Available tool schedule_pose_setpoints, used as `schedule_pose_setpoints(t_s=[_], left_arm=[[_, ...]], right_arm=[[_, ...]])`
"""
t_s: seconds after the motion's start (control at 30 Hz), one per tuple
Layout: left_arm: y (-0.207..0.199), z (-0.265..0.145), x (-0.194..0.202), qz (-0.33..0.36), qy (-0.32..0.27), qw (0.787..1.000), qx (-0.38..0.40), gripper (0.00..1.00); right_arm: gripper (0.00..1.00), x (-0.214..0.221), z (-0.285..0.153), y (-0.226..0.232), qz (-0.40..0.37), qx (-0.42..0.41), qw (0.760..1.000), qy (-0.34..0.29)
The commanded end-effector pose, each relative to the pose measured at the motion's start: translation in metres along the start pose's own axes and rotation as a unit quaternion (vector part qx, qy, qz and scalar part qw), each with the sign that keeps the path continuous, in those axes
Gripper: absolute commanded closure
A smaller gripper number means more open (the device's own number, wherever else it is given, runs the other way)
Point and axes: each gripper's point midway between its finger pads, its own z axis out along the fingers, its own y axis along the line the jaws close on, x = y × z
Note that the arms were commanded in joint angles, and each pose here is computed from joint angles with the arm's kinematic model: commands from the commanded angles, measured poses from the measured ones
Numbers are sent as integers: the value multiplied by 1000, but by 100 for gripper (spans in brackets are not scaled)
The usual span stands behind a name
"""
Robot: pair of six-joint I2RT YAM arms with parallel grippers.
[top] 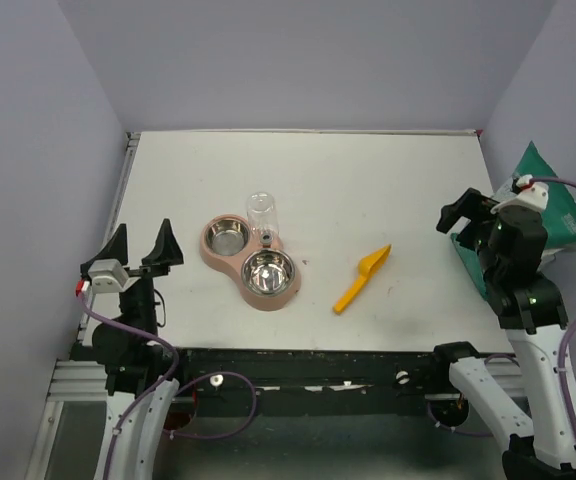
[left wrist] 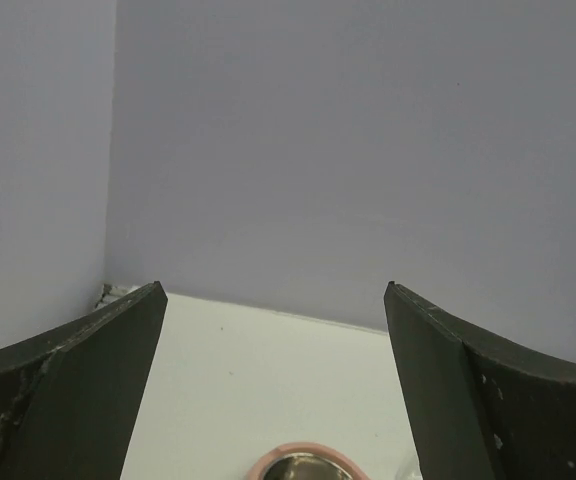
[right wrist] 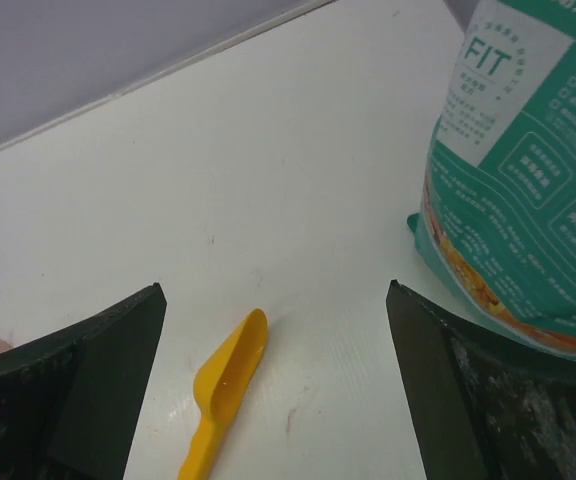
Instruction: Serve the pet food
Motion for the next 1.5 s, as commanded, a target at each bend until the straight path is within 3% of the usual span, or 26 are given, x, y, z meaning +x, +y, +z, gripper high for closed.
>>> schedule_pose_setpoints(t_s=[0.0,0.13,0.27,0.37,0.53,0.6,0.67,0.8,0.9,1.0,1.13,1.33,1.47], left_arm=[[0,-8,9,-53,102,993,-31,1],[5,-4,-14,-96,171,976,-98,1],[-10,-3,-32,-122,233,960,-100,1],[-14,1,-42,-149,242,952,-113,1],[-48,19,-70,-143,244,959,-23,1],[-56,23,-74,-136,262,955,-5,1],[-58,24,-77,-127,280,952,-3,1],[-73,26,-88,-103,281,953,52,1],[-85,24,-88,-96,295,946,92,1],[-105,17,-86,-97,310,933,155,1],[-132,7,-87,-73,302,915,257,1],[-150,-1,-68,-60,309,895,315,1],[-153,1,-70,-41,299,894,331,1]], right_arm=[[0,-3,-13,-28,-1,90,996,29],[0,-32,-11,-18,-11,98,994,37],[0,-63,-3,2,-31,79,995,51],[0,-93,-3,21,-24,54,997,39],[0,-133,-18,18,56,69,995,-50],[0,-135,-17,27,23,36,998,-55],[0,-138,-10,11,1,95,994,-45],[0,-164,4,-28,-73,264,961,-26],[0,-195,13,-32,-118,312,942,-47],[0,-188,30,-49,-176,376,910,-23],[0,-177,41,-72,-183,394,901,9],[0,-165,37,-108,-214,435,874,40],[3,-144,38,-126,-214,432,873,70]])
